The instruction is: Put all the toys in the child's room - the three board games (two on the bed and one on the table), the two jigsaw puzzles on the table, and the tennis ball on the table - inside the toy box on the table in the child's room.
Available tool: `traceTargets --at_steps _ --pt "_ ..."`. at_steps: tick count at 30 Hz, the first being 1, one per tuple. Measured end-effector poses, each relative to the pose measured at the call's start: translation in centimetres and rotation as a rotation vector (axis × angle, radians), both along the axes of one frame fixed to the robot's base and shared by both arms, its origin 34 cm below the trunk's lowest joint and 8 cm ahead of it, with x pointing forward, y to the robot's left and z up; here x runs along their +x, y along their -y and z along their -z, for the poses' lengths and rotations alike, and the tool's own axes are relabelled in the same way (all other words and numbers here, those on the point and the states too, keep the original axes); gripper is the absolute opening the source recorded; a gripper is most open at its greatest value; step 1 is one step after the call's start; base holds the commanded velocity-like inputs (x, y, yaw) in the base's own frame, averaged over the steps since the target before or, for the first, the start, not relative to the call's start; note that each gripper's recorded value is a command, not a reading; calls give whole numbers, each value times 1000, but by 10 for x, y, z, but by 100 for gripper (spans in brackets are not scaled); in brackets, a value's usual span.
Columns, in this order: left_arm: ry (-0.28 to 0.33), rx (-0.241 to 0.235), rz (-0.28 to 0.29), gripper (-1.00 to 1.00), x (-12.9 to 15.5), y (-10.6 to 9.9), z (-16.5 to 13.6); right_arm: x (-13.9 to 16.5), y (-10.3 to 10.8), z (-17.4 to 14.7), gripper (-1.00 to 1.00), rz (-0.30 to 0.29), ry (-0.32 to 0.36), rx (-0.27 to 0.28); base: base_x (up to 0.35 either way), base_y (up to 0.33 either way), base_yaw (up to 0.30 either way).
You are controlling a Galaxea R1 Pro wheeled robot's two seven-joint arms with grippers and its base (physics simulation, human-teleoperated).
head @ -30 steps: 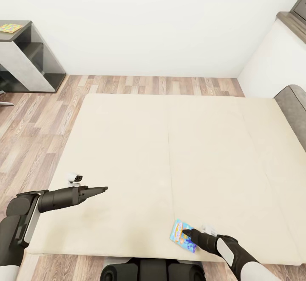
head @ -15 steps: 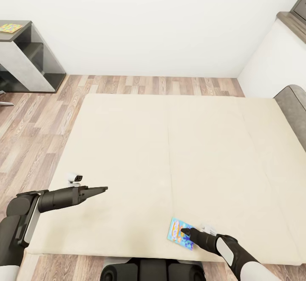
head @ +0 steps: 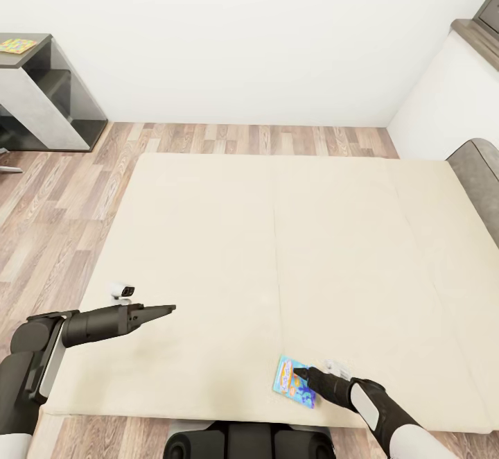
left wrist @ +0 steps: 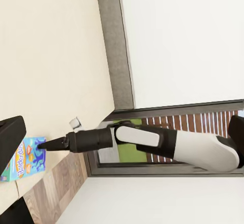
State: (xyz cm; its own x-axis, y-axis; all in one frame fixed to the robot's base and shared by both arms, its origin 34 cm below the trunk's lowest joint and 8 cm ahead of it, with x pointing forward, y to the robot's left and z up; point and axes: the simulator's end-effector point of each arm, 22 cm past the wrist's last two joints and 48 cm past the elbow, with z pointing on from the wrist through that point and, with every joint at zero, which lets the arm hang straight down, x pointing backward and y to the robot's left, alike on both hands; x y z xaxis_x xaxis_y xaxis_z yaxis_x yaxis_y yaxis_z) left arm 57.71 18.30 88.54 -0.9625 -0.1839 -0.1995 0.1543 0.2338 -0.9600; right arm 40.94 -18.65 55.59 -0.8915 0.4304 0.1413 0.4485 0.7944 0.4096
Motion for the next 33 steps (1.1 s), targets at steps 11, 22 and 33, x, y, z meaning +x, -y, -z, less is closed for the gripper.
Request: traceTargets --at_steps 11,22,33 --pt "0 1 0 100 0 0 0 35 -20 -11 100 -14 34 19 0 0 0" --pt "0 1 0 100 0 0 0 45 -9 -10 100 -22 35 -21 0 0 0" --pt "0 1 0 100 0 0 0 47 -2 -8 100 -33 17 -56 0 0 0"
